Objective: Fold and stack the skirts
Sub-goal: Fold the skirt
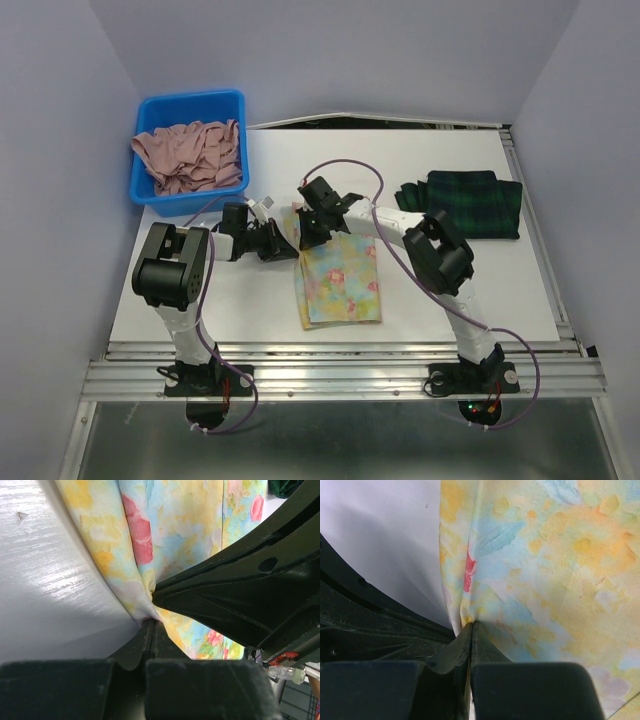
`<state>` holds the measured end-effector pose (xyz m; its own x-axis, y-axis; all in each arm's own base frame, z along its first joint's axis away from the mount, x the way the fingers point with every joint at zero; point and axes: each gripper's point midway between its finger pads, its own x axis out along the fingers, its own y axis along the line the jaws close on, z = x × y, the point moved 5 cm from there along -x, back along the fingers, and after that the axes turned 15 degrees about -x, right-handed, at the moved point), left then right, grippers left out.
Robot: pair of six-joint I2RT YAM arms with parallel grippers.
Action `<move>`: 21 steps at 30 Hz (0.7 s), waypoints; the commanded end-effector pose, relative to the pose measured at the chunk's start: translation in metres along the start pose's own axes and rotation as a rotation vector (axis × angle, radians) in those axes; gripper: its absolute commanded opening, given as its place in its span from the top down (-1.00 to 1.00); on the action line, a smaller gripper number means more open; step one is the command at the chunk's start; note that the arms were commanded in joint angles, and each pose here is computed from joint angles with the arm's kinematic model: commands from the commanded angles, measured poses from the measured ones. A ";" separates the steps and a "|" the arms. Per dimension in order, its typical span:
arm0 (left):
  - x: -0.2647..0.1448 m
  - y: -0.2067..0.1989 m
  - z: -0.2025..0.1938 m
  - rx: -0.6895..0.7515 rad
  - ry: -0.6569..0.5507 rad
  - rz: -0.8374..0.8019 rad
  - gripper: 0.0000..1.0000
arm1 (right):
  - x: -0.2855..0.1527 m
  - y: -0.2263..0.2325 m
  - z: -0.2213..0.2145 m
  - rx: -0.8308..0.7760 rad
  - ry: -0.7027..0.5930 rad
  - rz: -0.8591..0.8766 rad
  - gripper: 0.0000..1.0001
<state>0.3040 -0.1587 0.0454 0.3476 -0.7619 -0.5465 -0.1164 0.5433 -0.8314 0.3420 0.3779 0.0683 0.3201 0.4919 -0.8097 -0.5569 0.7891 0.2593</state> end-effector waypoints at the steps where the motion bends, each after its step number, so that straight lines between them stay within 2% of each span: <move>1: 0.003 0.035 -0.004 -0.013 -0.022 0.164 1.00 | -0.007 0.002 0.002 -0.036 -0.005 -0.034 0.99; 10: -0.002 0.035 0.000 -0.005 -0.045 0.175 1.00 | -0.044 0.024 0.027 -0.048 -0.085 0.069 0.99; 21: -0.002 0.037 0.001 -0.006 -0.046 0.182 1.00 | -0.050 0.035 0.028 -0.007 -0.089 0.139 0.99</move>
<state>0.3050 -0.1564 0.0451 0.3522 -0.7593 -0.5473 -0.1118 0.5464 -0.8300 0.3343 0.3811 0.1025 0.3001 0.5601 -0.7722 -0.5869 0.7465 0.3135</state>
